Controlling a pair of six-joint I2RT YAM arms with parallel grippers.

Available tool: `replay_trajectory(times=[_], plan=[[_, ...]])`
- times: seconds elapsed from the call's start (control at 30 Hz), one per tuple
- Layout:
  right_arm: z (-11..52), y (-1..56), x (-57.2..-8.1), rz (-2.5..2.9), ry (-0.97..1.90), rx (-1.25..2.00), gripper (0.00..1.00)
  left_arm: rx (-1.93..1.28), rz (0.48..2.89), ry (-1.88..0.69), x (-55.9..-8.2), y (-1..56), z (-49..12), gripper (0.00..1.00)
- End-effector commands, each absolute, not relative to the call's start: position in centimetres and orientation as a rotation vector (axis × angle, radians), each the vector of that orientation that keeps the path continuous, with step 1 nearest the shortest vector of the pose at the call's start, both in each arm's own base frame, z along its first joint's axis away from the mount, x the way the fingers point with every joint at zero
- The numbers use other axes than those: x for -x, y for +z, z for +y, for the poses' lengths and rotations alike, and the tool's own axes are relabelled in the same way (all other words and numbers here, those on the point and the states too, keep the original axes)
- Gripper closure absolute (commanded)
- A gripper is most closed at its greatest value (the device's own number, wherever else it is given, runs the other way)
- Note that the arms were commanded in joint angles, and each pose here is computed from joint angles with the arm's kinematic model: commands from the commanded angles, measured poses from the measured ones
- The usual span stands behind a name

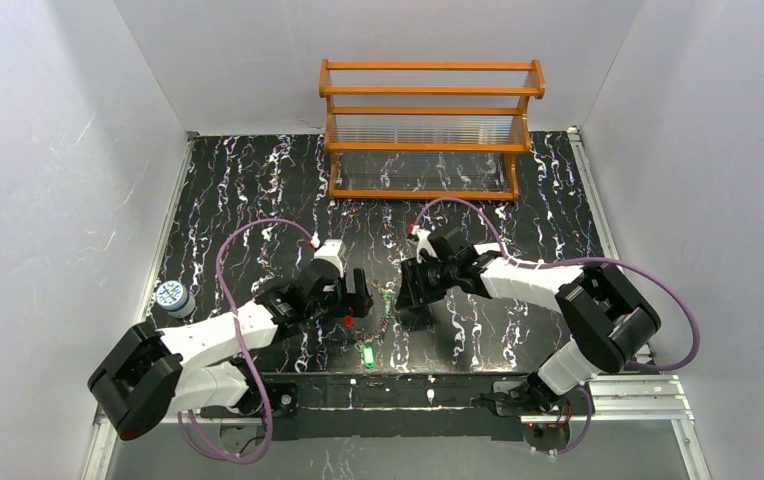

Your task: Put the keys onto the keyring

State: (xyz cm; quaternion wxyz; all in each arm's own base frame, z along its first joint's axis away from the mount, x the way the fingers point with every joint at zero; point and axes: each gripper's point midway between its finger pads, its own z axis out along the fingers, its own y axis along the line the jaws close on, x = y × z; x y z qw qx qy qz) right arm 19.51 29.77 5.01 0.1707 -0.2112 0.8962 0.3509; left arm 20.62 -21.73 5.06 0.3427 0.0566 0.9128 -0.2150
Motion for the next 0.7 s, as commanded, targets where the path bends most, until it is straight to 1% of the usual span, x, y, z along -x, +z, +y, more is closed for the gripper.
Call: replay_trajectory(times=[0.0,0.13,0.2,0.37,0.67], plan=[[30.3,5.6,-17.2,2.545,1.181,0.633,0.48,-0.122,2.36,-0.748,-20.3,5.6,-23.4,0.14],[30.5,5.2,-16.0,2.56,1.249,0.686,0.61,-0.118,2.334,-0.87,-19.7,6.2,-24.2,0.18],[30.7,5.2,-15.7,2.554,1.256,0.721,0.65,-0.101,2.29,-0.932,-19.6,7.0,-24.4,0.19],[31.0,5.5,-15.4,2.54,1.206,0.79,0.67,-0.054,2.206,-0.991,-19.4,8.3,-23.7,0.21],[33.0,6.4,-13.8,2.482,1.146,0.951,0.67,-0.018,2.162,-0.943,-19.4,8.5,-22.1,0.29]])
